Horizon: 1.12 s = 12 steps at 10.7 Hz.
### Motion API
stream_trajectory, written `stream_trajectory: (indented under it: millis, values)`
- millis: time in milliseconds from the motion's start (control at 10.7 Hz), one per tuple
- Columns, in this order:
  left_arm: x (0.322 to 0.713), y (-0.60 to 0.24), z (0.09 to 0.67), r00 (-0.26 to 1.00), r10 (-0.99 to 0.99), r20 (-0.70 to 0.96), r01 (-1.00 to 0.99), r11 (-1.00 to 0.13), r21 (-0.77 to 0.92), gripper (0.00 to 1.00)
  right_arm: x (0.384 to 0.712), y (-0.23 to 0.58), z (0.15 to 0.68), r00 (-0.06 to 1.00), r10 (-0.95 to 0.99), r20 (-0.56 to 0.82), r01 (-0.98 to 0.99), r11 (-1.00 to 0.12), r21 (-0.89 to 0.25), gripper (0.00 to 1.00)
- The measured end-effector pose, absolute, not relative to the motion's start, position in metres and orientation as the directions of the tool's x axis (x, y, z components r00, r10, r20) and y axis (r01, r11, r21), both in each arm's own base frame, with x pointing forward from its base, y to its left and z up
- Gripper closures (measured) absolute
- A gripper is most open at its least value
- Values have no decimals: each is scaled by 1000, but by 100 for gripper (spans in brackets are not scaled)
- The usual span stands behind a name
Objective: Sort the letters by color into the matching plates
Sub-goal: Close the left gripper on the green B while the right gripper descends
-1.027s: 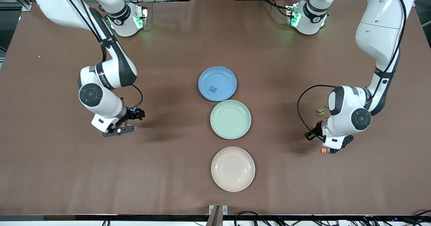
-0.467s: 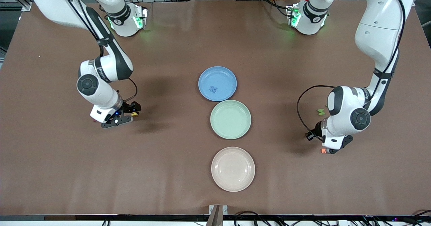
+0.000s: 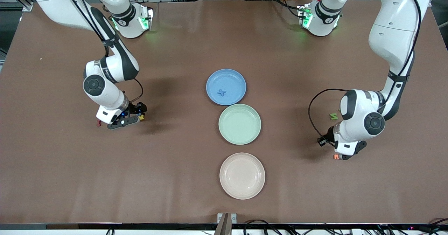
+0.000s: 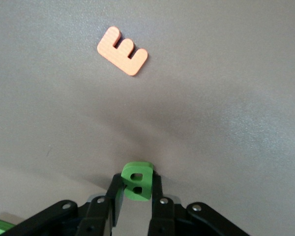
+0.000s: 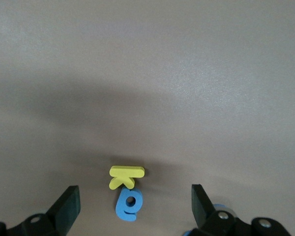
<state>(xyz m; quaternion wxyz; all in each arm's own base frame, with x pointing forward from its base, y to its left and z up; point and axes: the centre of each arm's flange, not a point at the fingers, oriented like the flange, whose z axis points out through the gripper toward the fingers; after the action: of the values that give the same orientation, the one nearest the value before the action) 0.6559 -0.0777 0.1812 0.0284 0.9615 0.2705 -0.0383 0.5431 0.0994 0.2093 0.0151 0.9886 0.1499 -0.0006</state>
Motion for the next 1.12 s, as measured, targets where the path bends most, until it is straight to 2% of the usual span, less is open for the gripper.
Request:
stream_trajectory:
  millis: [467, 1121]
  values:
    - [659, -96, 193, 866, 496, -71, 499, -865, 54, 73, 527, 99, 195, 948, 317, -31, 318, -947, 32, 0]
    - [638, -208, 246, 921, 385, -51, 388, -920, 63, 73, 514, 98, 185, 938, 343, -41, 344, -938, 31, 0]
